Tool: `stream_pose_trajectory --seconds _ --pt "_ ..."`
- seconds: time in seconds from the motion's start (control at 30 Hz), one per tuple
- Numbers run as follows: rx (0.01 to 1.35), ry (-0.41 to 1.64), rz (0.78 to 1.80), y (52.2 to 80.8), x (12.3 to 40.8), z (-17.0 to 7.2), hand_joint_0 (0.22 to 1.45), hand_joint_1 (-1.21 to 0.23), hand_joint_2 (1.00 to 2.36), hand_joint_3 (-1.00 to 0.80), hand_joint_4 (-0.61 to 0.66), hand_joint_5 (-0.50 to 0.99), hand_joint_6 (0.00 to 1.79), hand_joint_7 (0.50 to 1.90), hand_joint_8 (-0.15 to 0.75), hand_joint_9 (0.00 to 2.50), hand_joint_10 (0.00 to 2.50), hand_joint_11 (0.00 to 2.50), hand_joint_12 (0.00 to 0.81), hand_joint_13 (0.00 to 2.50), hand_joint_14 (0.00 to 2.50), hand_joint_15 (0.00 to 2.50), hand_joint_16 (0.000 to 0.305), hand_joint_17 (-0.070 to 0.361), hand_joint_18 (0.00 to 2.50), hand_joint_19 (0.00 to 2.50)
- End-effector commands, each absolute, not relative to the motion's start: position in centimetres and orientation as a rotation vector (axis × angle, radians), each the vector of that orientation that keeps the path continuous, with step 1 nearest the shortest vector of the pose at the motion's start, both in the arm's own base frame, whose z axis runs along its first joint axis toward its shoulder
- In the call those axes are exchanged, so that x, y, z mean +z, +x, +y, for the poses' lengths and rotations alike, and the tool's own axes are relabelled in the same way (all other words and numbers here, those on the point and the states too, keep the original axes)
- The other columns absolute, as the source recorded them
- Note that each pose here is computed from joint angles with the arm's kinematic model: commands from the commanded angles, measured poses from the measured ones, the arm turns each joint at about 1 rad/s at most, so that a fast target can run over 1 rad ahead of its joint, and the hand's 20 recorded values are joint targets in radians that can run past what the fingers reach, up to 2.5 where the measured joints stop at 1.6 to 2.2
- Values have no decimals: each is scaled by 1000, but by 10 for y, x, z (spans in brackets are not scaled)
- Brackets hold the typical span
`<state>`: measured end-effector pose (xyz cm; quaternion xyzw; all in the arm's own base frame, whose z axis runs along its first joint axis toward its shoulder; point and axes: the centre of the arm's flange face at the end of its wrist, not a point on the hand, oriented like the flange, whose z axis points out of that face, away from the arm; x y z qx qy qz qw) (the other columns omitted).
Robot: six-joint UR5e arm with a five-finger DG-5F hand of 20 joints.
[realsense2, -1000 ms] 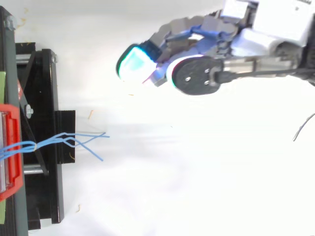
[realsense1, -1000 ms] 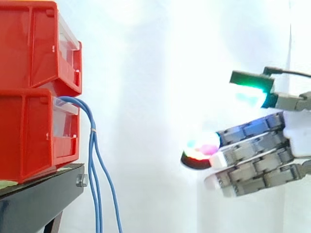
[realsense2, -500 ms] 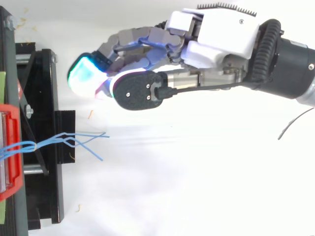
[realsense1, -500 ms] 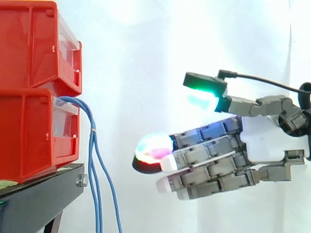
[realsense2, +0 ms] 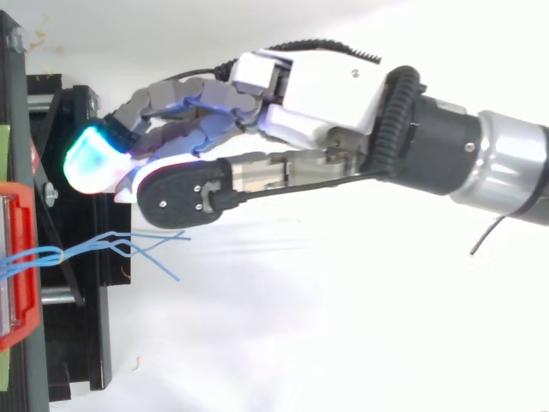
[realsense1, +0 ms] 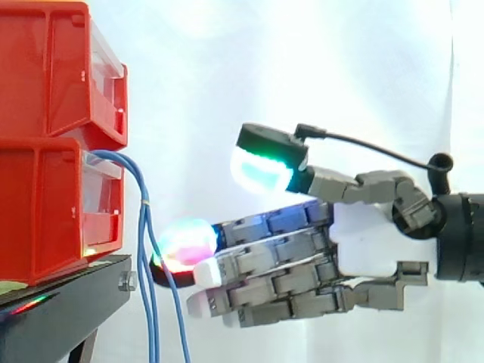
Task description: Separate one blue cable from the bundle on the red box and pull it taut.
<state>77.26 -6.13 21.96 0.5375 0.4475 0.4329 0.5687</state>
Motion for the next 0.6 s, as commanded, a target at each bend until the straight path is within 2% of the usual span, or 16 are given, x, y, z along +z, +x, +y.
stream_pose_trajectory --seconds 0.0,0.27,0.4,0.57 --pt "1022 1271 1047 780 209 -60 575 -515 1005 -435 210 -156 501 675 221 872 8 200 266 497 5 121 33 73 0 106" --pt "1019 1262 1047 781 207 -58 575 -514 1005 -442 214 -154 501 677 216 886 8 209 265 501 5 125 32 72 0 108" --pt "983 1196 1118 785 199 -49 573 -515 1005 -442 215 -153 501 678 215 889 8 214 265 510 7 137 32 72 0 107" --pt "972 1152 1141 786 200 -41 572 -515 1005 -442 214 -153 502 675 220 902 11 230 263 516 6 135 32 71 0 118"
